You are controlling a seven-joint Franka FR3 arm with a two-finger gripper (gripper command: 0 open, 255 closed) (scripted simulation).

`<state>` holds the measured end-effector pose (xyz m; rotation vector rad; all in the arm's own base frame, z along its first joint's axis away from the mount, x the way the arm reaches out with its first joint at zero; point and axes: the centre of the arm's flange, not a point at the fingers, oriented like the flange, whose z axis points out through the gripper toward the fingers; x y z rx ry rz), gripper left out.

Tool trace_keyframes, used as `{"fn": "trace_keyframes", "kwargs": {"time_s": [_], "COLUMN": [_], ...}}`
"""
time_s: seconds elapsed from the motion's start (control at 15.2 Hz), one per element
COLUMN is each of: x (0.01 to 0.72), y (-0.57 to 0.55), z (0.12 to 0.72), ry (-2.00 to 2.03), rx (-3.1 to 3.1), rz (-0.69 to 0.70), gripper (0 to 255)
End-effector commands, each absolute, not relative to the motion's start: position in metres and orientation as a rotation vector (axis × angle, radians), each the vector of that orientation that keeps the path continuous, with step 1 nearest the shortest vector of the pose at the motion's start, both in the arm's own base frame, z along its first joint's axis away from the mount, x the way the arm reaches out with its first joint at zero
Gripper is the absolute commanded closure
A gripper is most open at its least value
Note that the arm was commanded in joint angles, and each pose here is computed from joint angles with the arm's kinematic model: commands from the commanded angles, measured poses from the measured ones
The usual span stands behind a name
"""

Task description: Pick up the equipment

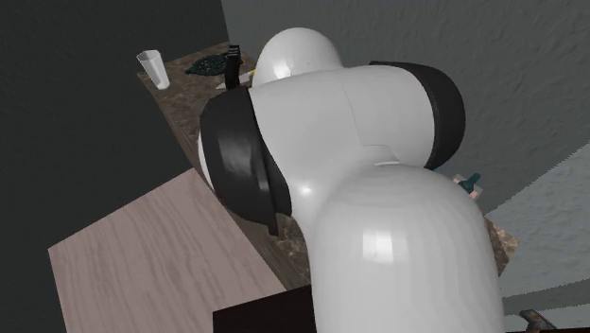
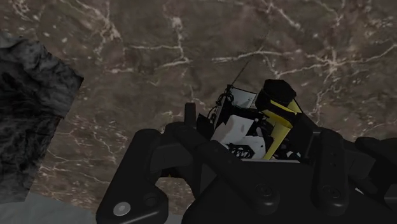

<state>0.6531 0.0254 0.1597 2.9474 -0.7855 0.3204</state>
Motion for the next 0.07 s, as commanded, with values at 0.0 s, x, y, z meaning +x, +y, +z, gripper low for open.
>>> {"fn": "trace_keyframes", "kwargs": {"time_s": [0.0], "x": [0.6544], "y": [0.0256], "z": [0.1625], "ry": [-0.785], "rx": [2.947], "rz": [0.32], "gripper": [255]}}
